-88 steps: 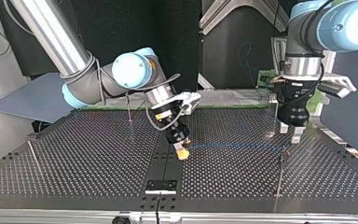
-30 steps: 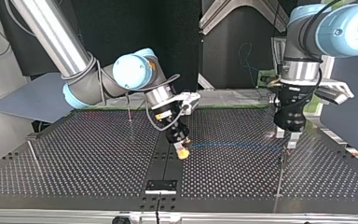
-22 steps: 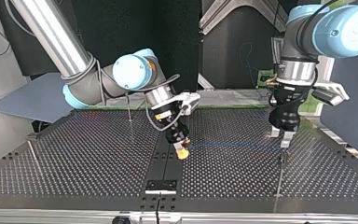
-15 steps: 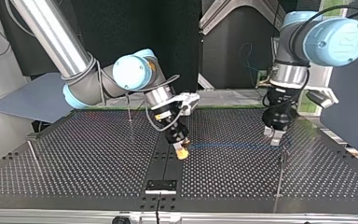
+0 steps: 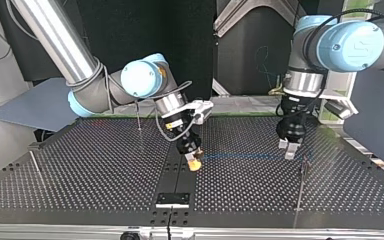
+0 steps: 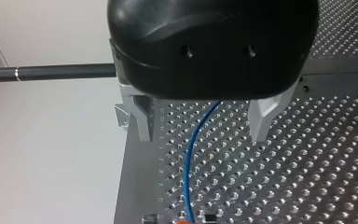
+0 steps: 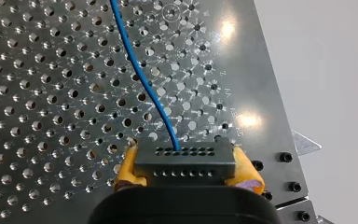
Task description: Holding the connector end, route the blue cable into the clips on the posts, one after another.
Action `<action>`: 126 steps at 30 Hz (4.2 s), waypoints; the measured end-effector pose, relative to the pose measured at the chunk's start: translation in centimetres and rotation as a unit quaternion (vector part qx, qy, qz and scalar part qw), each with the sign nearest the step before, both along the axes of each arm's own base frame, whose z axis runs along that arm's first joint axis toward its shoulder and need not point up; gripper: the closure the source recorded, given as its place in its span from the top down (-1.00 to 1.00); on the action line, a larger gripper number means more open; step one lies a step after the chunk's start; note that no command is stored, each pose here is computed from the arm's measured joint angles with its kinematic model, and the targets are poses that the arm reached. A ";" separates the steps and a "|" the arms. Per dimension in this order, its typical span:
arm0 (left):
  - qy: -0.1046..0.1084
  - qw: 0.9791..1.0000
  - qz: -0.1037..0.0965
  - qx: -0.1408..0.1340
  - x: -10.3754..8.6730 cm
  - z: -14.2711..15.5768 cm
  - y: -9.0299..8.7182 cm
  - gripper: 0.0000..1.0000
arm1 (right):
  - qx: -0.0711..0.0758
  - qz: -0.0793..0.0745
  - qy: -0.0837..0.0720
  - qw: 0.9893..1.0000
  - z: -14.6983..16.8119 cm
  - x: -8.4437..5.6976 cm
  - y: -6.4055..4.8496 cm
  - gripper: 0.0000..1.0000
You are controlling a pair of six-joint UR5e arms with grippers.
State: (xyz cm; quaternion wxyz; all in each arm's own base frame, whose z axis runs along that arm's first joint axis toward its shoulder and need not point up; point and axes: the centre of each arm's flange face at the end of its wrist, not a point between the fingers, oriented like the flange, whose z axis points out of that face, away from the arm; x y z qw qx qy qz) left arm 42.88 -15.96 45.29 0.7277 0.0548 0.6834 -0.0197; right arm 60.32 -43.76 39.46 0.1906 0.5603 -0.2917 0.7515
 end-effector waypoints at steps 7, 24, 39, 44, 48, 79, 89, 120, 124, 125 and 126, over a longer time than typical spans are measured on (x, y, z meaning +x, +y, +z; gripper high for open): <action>0.004 1.000 0.013 0.016 1.7 -0.1 -1.1 1.00 | 0.001 0.000 0.000 1.000 -0.1 0.0 0.0 -1.00; -0.006 0.998 0.038 0.041 4.1 -2.5 -2.5 1.00 | 0.001 0.002 0.002 1.000 -0.3 0.1 0.0 -1.00; -0.036 0.998 0.045 0.039 3.9 0.3 -3.3 1.00 | 0.003 0.004 0.004 1.000 -0.6 0.2 -0.1 -1.00; -0.034 0.997 0.050 0.039 4.0 0.2 -3.3 1.00 | 0.003 0.006 0.004 1.000 -0.6 0.2 0.0 -1.00; -0.025 0.997 0.052 0.042 4.4 -0.7 -3.4 1.00 | 0.004 0.007 0.005 1.000 -0.7 0.2 0.0 -1.00; -0.030 0.996 0.061 0.051 4.8 -1.2 -3.7 -0.67 | 0.005 0.008 0.008 1.000 -1.0 0.3 -0.1 -1.00; -0.039 0.996 0.060 0.044 5.0 -1.0 -3.8 -1.00 | 0.005 0.008 0.008 1.000 -1.0 0.3 -0.1 -1.00; -0.015 0.998 0.042 0.041 6.2 -4.7 -6.5 -1.00 | 0.019 0.006 0.020 1.000 -2.7 -0.2 0.0 -1.00; -0.008 0.998 0.040 0.036 6.0 -5.4 -7.4 -1.00 | 0.024 0.004 0.025 0.999 -3.4 -0.4 0.0 -1.00; -0.008 0.999 0.040 0.035 5.9 -5.5 -7.6 -1.00 | 0.026 0.003 0.026 0.999 -3.6 -0.5 0.0 -1.00; -0.006 0.999 0.039 0.034 5.9 -5.5 -7.8 -1.00 | 0.028 0.002 0.028 0.999 -3.9 -0.6 -0.1 -1.00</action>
